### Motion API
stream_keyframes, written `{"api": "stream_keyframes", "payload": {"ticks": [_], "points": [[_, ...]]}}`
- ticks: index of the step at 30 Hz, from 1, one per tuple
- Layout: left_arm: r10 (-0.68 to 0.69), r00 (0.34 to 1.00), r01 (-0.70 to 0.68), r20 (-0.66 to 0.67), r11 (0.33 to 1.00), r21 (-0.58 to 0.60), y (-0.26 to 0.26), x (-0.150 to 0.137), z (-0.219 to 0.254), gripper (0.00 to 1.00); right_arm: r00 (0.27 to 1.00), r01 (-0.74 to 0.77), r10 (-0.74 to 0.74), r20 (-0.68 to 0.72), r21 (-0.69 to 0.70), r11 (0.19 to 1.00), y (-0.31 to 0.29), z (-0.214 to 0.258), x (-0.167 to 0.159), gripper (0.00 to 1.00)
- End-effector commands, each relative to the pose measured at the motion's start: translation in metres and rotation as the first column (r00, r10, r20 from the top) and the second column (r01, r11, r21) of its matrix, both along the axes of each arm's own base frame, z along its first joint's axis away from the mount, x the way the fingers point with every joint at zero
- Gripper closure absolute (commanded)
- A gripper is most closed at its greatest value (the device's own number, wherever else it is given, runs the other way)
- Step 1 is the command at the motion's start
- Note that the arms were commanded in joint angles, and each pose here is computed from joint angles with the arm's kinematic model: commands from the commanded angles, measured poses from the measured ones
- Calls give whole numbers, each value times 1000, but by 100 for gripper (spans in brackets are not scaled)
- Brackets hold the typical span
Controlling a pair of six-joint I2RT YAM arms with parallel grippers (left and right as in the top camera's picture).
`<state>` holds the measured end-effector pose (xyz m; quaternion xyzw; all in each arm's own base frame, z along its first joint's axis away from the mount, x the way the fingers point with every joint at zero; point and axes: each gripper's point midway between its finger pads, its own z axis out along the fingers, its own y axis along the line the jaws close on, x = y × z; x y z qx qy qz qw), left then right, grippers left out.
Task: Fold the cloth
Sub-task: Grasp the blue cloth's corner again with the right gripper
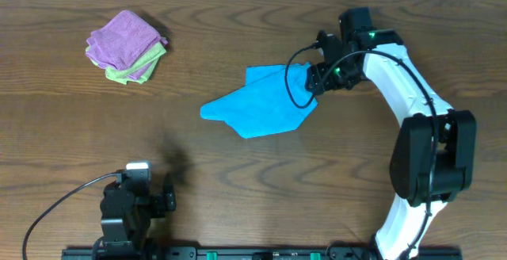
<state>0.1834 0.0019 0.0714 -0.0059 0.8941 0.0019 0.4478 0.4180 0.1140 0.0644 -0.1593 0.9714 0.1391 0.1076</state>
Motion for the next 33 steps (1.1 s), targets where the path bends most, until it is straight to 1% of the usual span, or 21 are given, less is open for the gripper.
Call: {"api": "stream_keyframes", "payload": {"ticks": [1, 6, 11, 15, 16, 21, 24, 27, 31, 33], "points": [[-64, 998, 65, 22, 997, -40, -13, 3, 3, 4, 999, -46, 46, -3, 29, 999, 16, -5, -5, 28], [-110, 994, 112, 28, 991, -73, -23, 2, 4, 5, 997, -83, 83, 9, 30, 996, 32, -12, -5, 28], [-110, 994, 112, 28, 991, -73, -23, 2, 4, 5, 996, -92, 92, -17, -4, 996, 37, -33, -6, 29], [-110, 994, 112, 28, 991, -73, -23, 2, 4, 5, 994, -93, 92, -53, -19, 995, 36, -49, -9, 32], [-110, 994, 112, 28, 991, -73, -23, 2, 4, 5, 994, -93, 92, -60, -21, 995, 36, -53, -9, 34], [-110, 994, 112, 27, 991, -73, -23, 2, 4, 5, 995, -89, 88, -39, -36, 995, 34, -54, -4, 56], [-110, 994, 112, 27, 991, -73, -23, 2, 4, 5, 996, -86, 85, -32, -53, 995, 31, -55, -2, 74], [-110, 994, 112, 27, 991, -73, -23, 2, 4, 4, 996, -84, 83, -28, -60, 995, 30, -54, -1, 99], [-110, 994, 112, 27, 991, -73, -23, 2, 4, 5, 997, -79, 79, -8, -83, 993, 27, -48, 4, 99], [-110, 994, 112, 28, 991, -73, -23, 2, 4, 5, 997, -78, 80, 19, -77, 994, 29, -36, 7, 99]]}}
